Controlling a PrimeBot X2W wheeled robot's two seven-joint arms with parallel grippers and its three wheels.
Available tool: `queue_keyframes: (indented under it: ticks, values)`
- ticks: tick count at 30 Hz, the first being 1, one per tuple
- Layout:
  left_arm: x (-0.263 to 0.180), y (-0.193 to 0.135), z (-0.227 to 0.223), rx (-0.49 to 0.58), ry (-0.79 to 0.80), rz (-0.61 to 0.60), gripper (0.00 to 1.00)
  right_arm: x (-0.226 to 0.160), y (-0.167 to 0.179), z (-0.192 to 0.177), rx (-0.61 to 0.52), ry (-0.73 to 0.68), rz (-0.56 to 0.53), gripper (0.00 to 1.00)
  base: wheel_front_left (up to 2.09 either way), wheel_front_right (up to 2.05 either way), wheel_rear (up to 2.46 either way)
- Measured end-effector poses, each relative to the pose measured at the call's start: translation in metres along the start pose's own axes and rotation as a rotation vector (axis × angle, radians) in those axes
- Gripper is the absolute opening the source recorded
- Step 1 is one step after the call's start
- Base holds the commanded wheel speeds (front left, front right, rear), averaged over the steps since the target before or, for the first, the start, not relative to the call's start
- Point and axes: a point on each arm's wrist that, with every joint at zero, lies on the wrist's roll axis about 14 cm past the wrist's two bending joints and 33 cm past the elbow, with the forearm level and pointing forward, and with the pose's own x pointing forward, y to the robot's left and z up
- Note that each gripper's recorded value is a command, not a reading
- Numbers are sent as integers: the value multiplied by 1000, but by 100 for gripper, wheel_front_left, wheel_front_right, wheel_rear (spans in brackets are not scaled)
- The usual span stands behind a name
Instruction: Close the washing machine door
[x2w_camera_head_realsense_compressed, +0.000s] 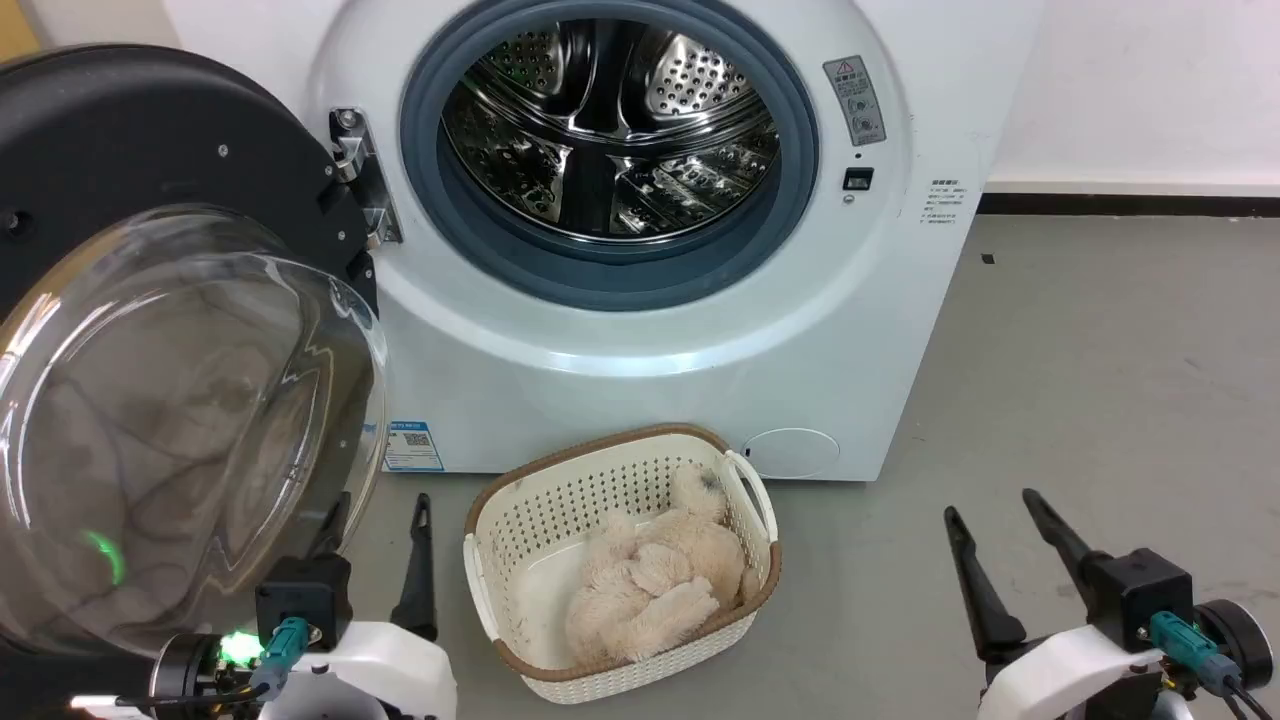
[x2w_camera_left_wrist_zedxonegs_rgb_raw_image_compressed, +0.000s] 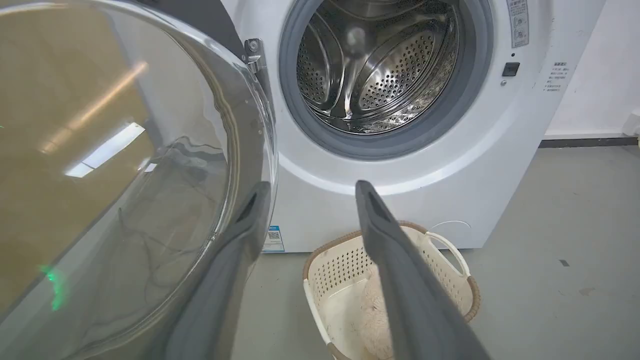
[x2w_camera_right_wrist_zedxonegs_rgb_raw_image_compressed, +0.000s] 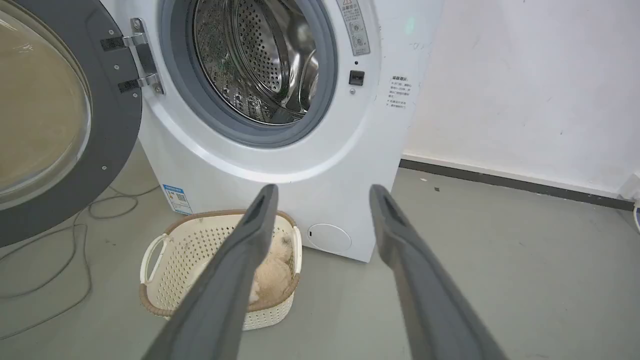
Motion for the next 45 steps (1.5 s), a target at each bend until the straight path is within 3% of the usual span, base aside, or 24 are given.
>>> queue_keyframes:
  ticks: [25,45]
  values:
    - [-4,1,3,-18,-35,3,100,4,6,6,28,-44,20,100,0,0,0]
    - [-21,28,8,-33,-78,89,100,15,34,11,61,-85,107,100,0,0,0]
